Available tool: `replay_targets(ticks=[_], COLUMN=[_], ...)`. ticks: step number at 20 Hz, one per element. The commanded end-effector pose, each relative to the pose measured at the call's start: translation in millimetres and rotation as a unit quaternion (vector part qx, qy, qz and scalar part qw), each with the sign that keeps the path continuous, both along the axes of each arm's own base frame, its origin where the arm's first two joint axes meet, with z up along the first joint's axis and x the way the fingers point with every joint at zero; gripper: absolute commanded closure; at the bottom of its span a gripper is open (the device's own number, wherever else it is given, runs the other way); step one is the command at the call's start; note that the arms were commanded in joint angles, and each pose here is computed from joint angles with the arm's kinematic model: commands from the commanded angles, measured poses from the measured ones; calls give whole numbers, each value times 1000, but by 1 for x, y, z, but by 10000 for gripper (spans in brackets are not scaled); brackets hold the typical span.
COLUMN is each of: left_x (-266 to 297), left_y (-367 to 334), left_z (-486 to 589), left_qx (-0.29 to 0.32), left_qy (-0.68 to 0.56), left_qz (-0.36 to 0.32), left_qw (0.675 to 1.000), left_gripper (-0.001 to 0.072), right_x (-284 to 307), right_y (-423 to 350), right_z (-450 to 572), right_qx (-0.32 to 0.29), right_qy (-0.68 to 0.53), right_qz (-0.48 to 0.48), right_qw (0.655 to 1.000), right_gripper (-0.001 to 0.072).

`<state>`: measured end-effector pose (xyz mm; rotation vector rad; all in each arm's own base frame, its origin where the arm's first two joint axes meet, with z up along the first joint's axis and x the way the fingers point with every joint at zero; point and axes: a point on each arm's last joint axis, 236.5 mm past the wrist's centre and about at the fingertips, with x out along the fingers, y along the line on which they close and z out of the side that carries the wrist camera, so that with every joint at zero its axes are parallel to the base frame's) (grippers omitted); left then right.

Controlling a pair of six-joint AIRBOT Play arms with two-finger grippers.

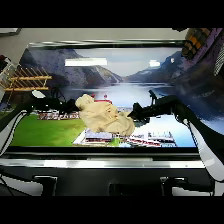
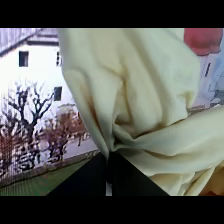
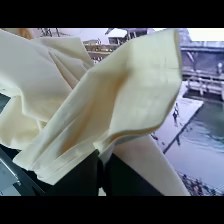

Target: Fold the clothes and pants, and hang the long-sleeved shirts on hangers.

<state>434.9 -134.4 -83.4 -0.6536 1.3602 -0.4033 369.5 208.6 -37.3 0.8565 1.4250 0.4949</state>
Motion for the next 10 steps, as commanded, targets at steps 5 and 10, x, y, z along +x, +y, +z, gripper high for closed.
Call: replay_targets(ticks=[5, 10], left_x=[39, 29], left_y=[25, 89], left_z=[125, 304], left_qx=[19, 127], left_qy=[-143, -299], left_qz=[-13, 59], left_qw=[989, 944], left_gripper=[692, 691], right_x=[10, 2], right_y=[-34, -99], right_z=[92, 272], right_qx=[-103, -248], right_qy=[-187, -434], right_qz=[30, -23], right_qw=[977, 866], right_gripper=[687, 688])
